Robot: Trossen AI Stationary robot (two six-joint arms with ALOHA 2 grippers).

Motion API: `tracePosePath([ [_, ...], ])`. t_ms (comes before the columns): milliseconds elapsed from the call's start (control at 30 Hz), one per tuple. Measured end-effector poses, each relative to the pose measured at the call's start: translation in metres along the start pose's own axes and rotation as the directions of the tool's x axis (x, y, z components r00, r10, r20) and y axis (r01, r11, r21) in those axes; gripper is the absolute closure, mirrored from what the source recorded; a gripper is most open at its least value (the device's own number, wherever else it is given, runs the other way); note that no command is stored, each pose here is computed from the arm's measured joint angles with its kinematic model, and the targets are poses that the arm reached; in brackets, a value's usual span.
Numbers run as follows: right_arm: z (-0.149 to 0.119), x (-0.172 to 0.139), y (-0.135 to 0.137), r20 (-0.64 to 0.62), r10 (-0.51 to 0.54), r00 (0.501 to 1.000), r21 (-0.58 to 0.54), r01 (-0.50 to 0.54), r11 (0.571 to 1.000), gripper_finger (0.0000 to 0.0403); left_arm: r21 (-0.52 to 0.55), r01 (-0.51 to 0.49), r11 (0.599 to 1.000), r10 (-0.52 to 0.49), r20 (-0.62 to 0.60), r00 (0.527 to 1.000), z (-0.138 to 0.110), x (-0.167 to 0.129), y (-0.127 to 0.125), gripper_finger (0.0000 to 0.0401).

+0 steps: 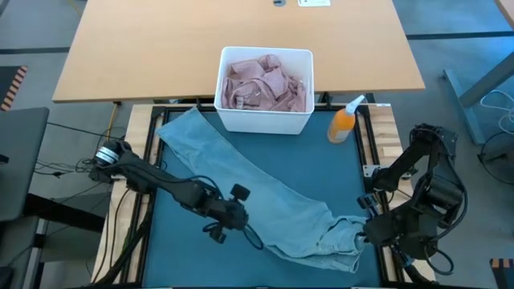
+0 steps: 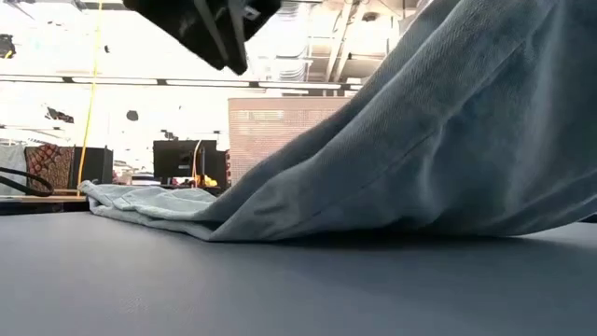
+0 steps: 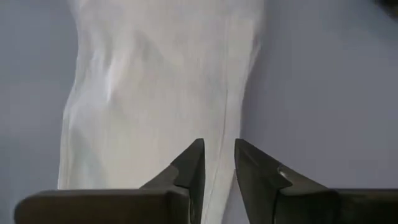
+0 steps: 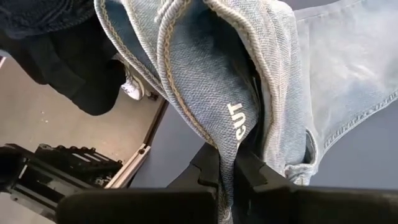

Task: Fold Laundry from Bin
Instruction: Fold the blue pants

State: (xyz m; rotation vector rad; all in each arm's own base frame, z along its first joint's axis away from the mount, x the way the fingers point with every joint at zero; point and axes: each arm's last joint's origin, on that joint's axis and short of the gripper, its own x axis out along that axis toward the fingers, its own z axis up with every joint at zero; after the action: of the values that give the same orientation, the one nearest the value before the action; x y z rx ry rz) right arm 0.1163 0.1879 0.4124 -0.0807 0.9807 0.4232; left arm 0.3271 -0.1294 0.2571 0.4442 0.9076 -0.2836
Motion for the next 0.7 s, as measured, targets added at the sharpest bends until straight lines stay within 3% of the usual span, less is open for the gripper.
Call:
tracePosePath([
  [100, 0.000, 0.000, 0.000, 0.003, 0.002, 1.000, -0.012, -0.002, 1.000, 0.0374, -0.115, -0.126, 0.985, 0.130, 0.030, 0.991, -0.005, 0.010, 0.014, 0.0326],
  [233, 0.004, 0.000, 0.003, 0.040, 0.027, 0.999, -0.003, -0.027, 1.000, 0.0374, -0.199, -0.208, 0.958, 0.210, -0.011, 0.978, -0.035, 0.054, 0.027, 0.0337],
  [467, 0.017, -0.014, 0.006, 0.149, 0.066, 0.987, -0.074, -0.055, 0.996, 0.0374, -0.353, -0.222, 0.909, 0.287, 0.142, 0.947, -0.062, 0.097, 0.032, 0.0371],
  [700, 0.038, -0.051, 0.000, 0.319, 0.033, 0.947, -0.238, 0.046, 0.970, 0.0374, -0.475, -0.179, 0.862, 0.340, 0.278, 0.898, -0.053, 0.136, 0.029, 0.0399],
])
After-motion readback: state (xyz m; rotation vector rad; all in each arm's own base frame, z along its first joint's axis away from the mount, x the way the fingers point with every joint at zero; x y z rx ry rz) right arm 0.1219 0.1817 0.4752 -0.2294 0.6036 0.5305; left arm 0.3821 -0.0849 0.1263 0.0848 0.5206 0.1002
